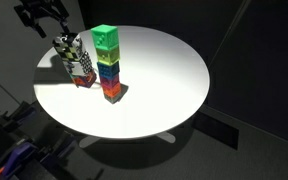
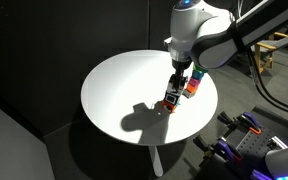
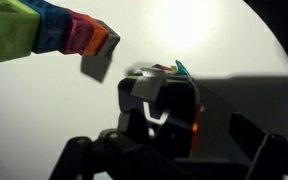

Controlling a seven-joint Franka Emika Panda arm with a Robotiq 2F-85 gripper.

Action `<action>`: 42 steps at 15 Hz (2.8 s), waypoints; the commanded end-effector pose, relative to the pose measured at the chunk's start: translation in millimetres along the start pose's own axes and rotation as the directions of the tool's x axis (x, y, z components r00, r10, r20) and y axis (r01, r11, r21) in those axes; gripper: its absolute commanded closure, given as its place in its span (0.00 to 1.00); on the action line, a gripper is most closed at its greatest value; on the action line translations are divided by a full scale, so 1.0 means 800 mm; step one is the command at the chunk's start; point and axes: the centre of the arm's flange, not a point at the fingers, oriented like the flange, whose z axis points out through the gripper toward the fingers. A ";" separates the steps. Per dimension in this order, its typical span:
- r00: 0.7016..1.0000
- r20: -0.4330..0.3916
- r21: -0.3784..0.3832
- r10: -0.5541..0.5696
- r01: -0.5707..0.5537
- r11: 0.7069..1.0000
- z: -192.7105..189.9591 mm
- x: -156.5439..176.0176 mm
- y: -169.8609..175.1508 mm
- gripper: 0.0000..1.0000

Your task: Put the plushy cube on the eft on top of the other plushy cubes on the right

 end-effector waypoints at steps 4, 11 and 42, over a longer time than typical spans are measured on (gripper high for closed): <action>0.994 0.013 0.109 0.107 -0.108 0.988 -0.036 -0.016 -0.009 0.00; 0.956 0.053 0.245 0.288 -0.292 0.924 -0.058 -0.020 -0.024 0.00; 0.838 0.117 0.100 0.533 -0.544 0.833 -0.116 -0.069 -0.073 0.00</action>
